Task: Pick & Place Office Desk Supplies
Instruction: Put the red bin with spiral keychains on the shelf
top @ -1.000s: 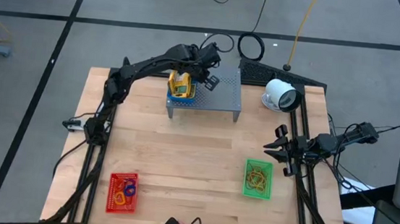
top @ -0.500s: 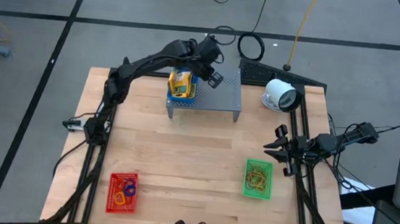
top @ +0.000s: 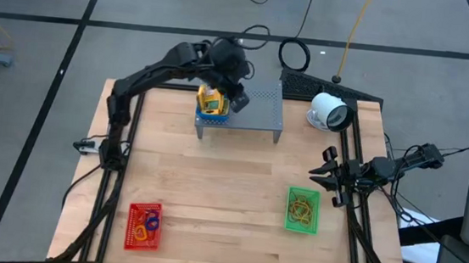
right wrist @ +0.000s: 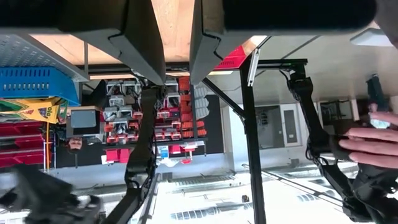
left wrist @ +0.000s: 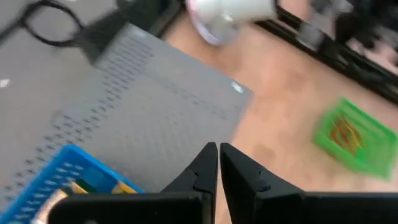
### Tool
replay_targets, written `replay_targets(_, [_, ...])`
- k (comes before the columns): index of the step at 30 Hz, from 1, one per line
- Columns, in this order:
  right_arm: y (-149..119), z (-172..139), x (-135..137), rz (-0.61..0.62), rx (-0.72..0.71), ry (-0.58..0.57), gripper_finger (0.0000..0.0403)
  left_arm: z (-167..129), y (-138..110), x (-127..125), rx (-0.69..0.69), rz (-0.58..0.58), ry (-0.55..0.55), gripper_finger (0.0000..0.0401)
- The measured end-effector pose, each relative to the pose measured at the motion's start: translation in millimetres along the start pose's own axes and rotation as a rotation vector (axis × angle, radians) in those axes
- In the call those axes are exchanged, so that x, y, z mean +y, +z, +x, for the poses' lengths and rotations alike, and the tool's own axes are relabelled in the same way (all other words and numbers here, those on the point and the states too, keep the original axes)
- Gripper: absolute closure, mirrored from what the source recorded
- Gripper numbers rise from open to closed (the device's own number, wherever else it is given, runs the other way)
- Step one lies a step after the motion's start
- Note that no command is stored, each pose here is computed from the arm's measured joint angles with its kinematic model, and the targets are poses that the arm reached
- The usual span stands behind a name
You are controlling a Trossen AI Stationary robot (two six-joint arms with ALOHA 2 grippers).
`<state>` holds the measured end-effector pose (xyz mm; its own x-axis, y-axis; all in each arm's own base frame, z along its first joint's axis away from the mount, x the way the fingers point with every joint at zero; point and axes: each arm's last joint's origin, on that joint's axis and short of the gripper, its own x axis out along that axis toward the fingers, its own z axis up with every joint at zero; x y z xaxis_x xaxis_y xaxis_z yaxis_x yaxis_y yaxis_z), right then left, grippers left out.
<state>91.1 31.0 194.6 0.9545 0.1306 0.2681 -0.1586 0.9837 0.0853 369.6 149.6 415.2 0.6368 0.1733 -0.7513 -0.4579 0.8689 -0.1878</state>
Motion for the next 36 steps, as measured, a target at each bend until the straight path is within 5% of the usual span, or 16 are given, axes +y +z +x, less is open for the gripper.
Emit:
replay_targets(7, [0.0, 0.0, 0.0, 0.0, 0.0, 0.0, 0.0339, -24.8, -21.5, -14.5, 0.157, 0.13, -0.119, 0.0375])
replay_targets(13, [0.0, 0.0, 0.0, 0.0, 0.0, 0.0, 0.0339, -33.2, -39.9, -22.5, 0.303, 0.212, -0.057, 0.0375])
replay_targets(22, [0.0, 0.0, 0.0, 0.0, 0.0, 0.0, 0.0339, -31.5, -51.6, -58.2, 0.333, 0.329, -0.188, 0.0375])
replay_targets(27, [-0.1, 0.0, 0.0, 0.0, 0.001, 0.0, 0.0339, -66.8, -73.2, -69.5, 0.3, 0.423, -0.129, 0.0375])
replay_targets(31, [-0.2, 0.0, 0.0, -0.001, 0.002, 0.0, 0.0339, -83.9, -103.2, -60.3, 0.343, 0.359, -0.01, 0.0375])
replay_targets(36, [0.1, 0.0, 0.0, 0.0, -0.001, 0.0, 0.0339, -87.3, -145.1, -57.8, 0.416, 0.133, 0.105, 0.0375])
